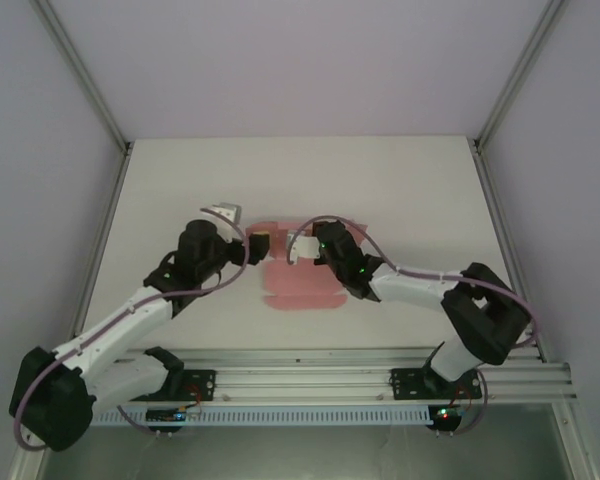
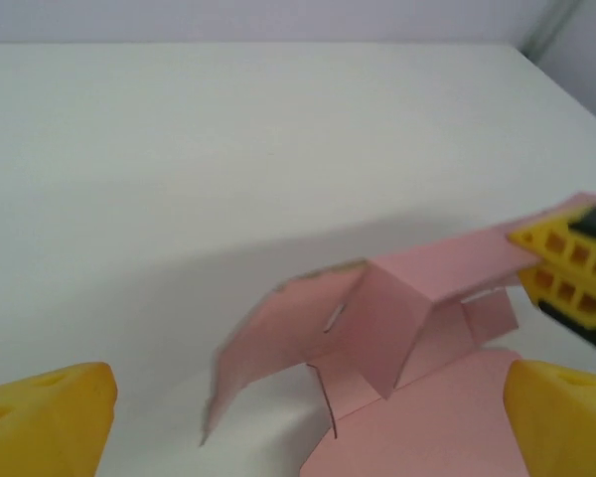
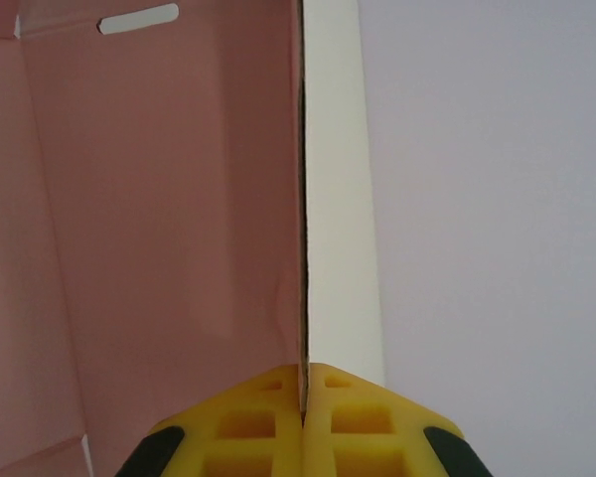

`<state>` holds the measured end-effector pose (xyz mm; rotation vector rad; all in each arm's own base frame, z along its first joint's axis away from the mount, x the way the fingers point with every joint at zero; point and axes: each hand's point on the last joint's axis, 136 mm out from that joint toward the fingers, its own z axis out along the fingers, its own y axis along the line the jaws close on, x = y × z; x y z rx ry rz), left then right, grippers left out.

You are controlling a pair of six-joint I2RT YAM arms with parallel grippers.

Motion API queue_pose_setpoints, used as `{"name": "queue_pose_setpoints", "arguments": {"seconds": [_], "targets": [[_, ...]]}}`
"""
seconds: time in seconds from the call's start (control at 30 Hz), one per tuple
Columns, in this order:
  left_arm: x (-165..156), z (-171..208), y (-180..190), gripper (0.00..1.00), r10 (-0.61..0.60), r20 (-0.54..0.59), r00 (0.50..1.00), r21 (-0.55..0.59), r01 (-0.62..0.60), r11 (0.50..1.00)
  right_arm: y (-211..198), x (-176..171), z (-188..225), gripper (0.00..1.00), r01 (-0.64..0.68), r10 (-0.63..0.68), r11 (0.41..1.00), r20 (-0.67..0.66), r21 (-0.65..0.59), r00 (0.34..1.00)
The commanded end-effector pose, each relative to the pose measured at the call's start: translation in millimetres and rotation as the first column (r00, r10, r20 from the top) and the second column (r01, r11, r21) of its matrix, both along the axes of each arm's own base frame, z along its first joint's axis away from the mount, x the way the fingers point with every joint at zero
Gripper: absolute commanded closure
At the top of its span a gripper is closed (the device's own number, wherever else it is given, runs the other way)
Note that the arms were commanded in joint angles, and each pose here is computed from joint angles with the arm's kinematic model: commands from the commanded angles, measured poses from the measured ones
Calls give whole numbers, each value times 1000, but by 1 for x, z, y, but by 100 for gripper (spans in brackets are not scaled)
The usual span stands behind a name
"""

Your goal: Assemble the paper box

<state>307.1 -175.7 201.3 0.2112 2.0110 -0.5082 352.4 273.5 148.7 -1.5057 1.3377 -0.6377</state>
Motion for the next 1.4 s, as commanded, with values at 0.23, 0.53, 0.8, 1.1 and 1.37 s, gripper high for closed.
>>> {"name": "queue_pose_setpoints", "arguments": {"seconds": [0.23,0.53,0.8,1.1,1.37], "targets": [[39,-57,88,0,334,-288,898,-78,-369,926,9,10,10,100,30,-28,1000,260,-5,965],[78,-108,55,0,138,-398,907,-100,-193,976,6,10,7,100,54,-55,998,246,12,968],[72,-110,5,0,-103,-346,933,-175,44,984,-1,11,6,100,76,-79,997,224,21,971],[52,-118,-34,0,-215,-333,918,-113,187,976,0,11,10,100,81,-93,995,218,61,972],[56,-127,-45,0,-210,-353,912,-112,182,977,0,10,10,100,83,-96,994,220,67,971]]}}
